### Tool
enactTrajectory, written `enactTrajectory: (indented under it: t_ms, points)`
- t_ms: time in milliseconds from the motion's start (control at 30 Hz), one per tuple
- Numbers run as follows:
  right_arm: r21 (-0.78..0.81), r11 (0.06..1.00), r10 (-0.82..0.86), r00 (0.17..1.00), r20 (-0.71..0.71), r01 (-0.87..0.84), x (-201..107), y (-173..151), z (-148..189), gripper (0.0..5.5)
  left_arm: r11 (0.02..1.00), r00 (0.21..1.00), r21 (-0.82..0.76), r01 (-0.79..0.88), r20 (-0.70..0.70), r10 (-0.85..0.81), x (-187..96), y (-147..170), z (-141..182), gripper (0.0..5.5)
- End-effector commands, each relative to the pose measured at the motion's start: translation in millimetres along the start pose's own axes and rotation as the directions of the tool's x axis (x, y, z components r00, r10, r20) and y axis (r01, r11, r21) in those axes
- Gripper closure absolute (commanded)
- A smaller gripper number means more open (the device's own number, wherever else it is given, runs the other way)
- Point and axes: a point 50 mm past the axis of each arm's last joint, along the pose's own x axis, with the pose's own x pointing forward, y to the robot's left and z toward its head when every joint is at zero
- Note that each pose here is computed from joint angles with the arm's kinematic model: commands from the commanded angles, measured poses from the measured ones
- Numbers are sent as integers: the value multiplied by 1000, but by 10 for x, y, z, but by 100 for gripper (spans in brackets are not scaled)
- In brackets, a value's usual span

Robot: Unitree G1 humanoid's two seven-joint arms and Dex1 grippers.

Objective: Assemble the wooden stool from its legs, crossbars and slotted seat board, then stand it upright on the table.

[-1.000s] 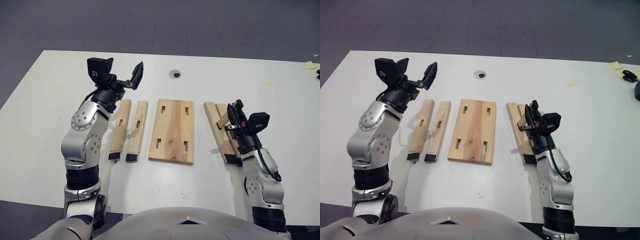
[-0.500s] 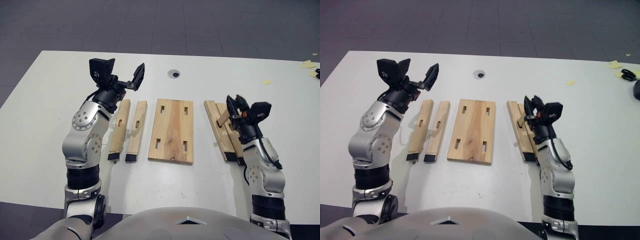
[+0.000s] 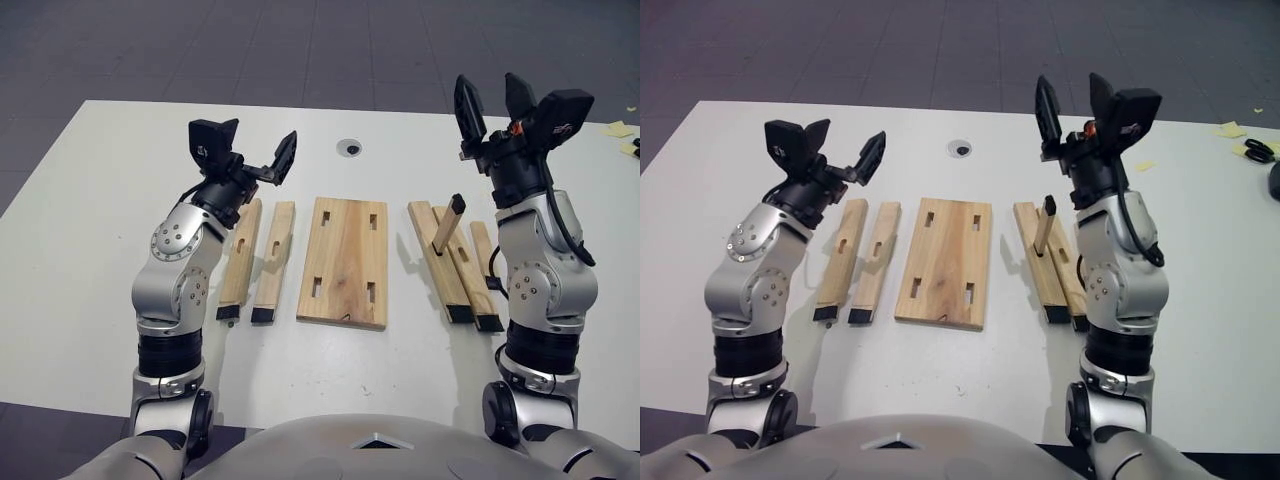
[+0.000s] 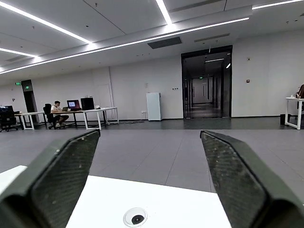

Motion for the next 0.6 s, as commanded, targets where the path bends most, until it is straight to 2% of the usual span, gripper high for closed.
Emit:
enactTrajectory:
  t_ms: [33,167,367,600]
  points:
    - [-14,999,49,994,-95,-51,-21,63,-108,80,1000,1000,10,-9,5,9,10,4,5,10]
    - [-10,996,83,983,-166,-86,-91,149,-242,13,1000,1000,7,-10,4,10,12,0,-2,10]
    - [-28,996,78,987,-140,-82,-29,128,-188,13,1000,1000,10,-10,5,10,20,7,0,10]
    - [6,994,111,993,27,-111,153,155,201,13,1000,1000,12,-7,6,7,29,7,4,10]
